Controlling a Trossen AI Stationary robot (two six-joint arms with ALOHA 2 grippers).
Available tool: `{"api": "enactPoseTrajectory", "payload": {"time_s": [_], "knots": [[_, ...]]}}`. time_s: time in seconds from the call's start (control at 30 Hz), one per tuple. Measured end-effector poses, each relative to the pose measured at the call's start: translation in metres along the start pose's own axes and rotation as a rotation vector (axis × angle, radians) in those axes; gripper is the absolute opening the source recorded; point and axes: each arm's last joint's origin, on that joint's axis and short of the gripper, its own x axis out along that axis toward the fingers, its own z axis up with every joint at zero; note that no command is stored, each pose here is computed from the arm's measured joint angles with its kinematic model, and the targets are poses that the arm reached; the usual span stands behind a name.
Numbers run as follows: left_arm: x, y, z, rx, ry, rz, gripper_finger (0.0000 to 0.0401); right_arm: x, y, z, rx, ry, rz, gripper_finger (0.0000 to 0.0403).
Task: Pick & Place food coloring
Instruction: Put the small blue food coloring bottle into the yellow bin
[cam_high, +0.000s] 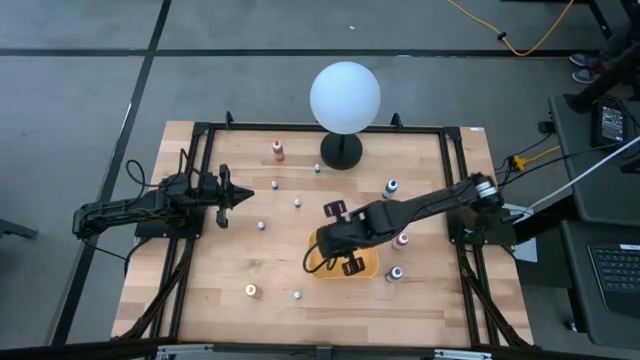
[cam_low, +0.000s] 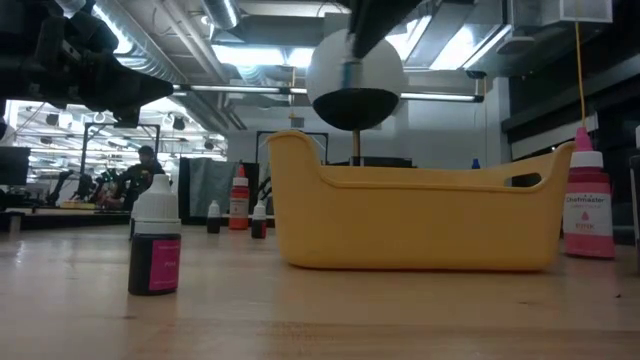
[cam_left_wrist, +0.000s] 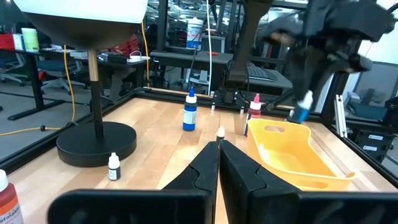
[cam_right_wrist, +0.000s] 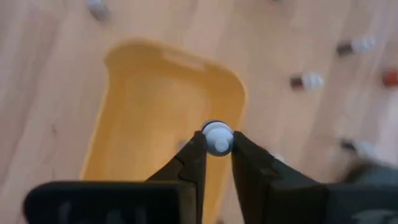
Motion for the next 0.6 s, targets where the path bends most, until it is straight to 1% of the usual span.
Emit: {"api": "enactPoseTrajectory", "payload": {"time_s": [0.07,0.17,0.3,0.43,0.6], "knots": [[0.000,0.000,0.000,0.000,0.000,0.000,0.0009,0.017,-0.004,-0.013,0.011,-0.043,0.023,0.0064],[0.000,0.000,0.000,0.000,0.000,0.000,0.0010,0.041,-0.012,-0.036,0.068,-0.030,0.048,0.0064],[0.000,0.000,0.000,0.000,0.000,0.000,0.0012,0.064,-0.013,-0.056,0.133,0.008,0.072,0.0064],[0.000,0.000,0.000,0.000,0.000,0.000,0.0012,0.075,-0.009,-0.064,0.171,-0.003,0.084,0.0064],[0.000,0.000,0.000,0.000,0.001,0.000,0.0010,0.077,-0.005,-0.064,0.211,-0.009,0.086,0.0065]]}}
